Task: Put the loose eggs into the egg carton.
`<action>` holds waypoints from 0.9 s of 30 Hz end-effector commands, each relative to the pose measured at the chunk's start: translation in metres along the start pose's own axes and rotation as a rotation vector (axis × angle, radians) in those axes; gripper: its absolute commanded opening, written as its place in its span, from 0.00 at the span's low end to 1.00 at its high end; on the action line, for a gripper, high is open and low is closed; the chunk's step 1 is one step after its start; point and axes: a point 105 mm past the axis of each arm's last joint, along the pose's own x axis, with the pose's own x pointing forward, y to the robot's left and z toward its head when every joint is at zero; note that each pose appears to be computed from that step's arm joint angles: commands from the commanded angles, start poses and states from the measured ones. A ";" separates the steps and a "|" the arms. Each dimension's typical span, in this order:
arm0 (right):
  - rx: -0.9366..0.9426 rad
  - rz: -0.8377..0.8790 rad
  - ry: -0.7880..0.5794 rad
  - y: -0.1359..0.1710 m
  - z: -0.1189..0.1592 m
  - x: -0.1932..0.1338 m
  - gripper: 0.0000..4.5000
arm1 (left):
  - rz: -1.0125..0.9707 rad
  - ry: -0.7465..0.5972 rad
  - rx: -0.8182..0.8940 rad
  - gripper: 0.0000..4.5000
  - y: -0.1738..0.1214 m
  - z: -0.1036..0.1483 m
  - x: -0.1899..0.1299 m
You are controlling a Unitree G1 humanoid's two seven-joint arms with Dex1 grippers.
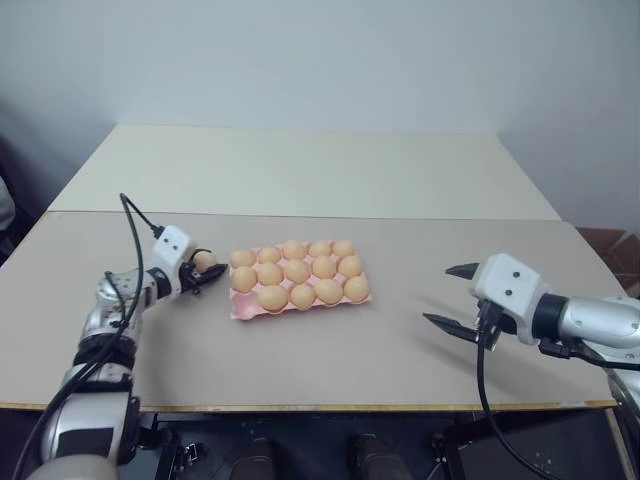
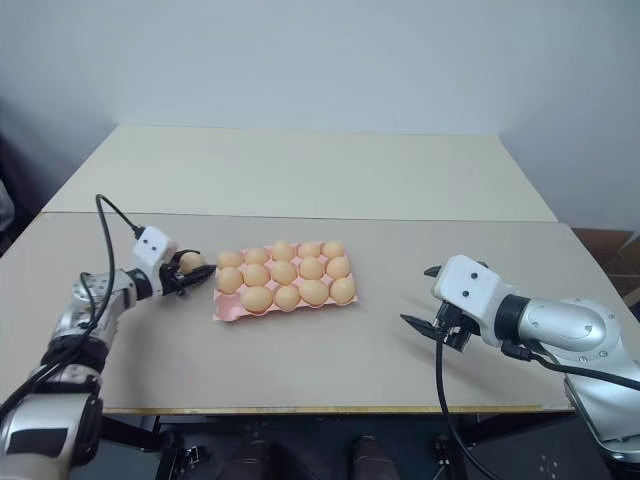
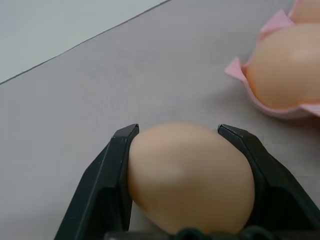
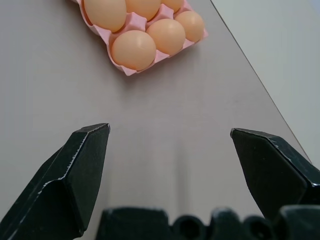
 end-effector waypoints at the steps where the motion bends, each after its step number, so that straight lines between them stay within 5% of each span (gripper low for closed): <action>1: -0.049 0.014 -0.052 0.000 0.019 -0.012 1.00 | -0.060 -0.105 0.070 0.52 -0.003 0.034 -0.029; 10: -0.072 0.073 -0.074 0.005 0.024 -0.010 1.00 | -0.368 -0.244 0.081 0.52 -0.057 0.083 -0.058; 27: -0.123 -0.022 -0.054 0.004 0.022 -0.010 1.00 | -0.539 -0.229 0.135 0.52 -0.086 0.071 -0.032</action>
